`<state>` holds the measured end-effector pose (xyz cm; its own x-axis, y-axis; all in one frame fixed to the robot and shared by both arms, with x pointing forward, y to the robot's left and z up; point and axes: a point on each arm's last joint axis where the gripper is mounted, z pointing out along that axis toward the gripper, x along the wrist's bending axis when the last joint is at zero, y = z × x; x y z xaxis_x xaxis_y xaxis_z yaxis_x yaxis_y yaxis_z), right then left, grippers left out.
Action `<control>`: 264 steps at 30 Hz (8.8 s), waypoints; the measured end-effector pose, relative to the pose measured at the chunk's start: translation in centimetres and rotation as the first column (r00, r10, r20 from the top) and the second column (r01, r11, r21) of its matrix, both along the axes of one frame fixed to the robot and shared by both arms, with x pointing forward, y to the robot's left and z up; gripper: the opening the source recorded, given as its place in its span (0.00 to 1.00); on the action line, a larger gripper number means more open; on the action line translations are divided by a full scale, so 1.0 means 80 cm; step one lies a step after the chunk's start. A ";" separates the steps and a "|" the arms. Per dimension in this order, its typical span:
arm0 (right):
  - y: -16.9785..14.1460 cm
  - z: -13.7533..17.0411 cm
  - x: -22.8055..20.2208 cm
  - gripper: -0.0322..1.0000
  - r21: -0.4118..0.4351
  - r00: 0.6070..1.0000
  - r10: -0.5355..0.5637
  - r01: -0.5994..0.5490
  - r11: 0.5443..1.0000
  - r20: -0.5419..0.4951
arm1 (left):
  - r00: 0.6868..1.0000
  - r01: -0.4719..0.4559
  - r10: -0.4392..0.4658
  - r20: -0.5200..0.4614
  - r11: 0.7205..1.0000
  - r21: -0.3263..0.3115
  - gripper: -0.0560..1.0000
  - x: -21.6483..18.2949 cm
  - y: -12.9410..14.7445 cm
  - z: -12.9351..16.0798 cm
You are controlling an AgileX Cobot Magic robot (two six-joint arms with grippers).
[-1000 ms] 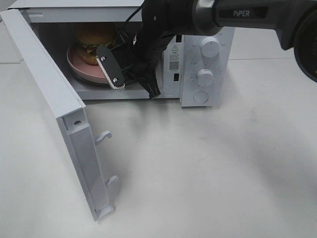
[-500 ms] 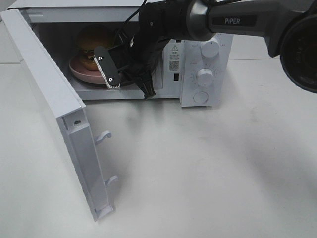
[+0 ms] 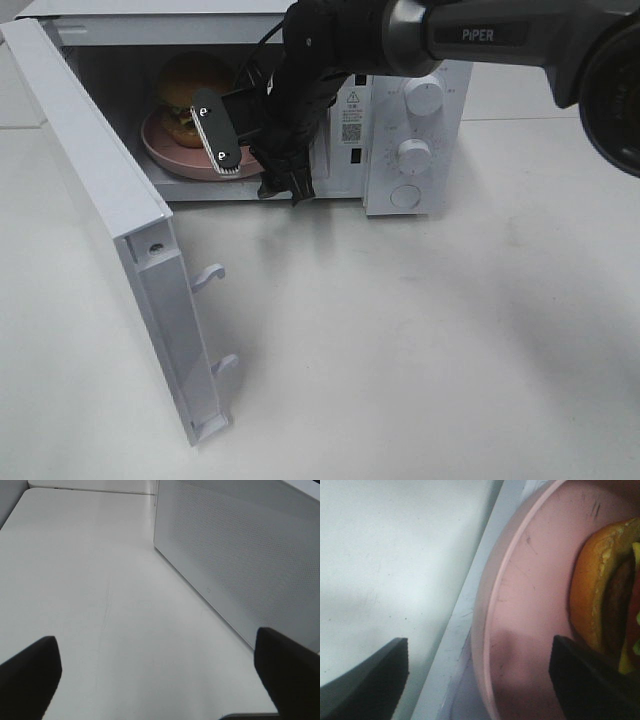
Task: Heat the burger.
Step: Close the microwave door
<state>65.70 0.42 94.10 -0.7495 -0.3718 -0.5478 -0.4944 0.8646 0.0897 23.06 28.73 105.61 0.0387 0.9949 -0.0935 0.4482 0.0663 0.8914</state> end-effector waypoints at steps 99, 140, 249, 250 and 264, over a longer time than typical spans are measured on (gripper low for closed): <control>-0.276 0.151 -0.374 0.77 0.083 0.326 -0.775 0.938 0.336 -0.541 | 1.000 0.000 0.000 0.000 1.000 0.000 0.99 0.000 0.000 0.000; -0.379 0.136 -0.516 0.77 0.549 0.170 -0.757 0.787 -0.281 -0.631 | 1.000 0.002 -0.002 0.000 1.000 0.004 0.99 0.000 0.000 0.000; -0.380 0.134 -0.532 0.77 0.597 0.185 -0.759 0.739 -0.312 -0.625 | 0.934 -0.167 0.117 0.339 0.978 0.122 0.05 0.182 0.034 -0.041; -0.380 0.134 -0.532 0.77 0.597 0.185 -0.759 0.739 -0.312 -0.625 | 0.935 -0.165 0.113 0.335 0.978 0.130 0.05 0.186 0.035 -0.042; -0.380 0.134 -0.532 0.77 0.597 0.185 -0.759 0.739 -0.312 -0.625 | 0.958 -0.043 0.004 0.286 0.990 0.131 0.05 0.225 0.025 -0.069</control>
<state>23.17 -30.00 104.84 -0.0580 0.9979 -0.0291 0.4893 0.0538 0.8705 41.07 30.70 100.12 0.0203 0.9984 0.0525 0.1750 -0.0552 0.9830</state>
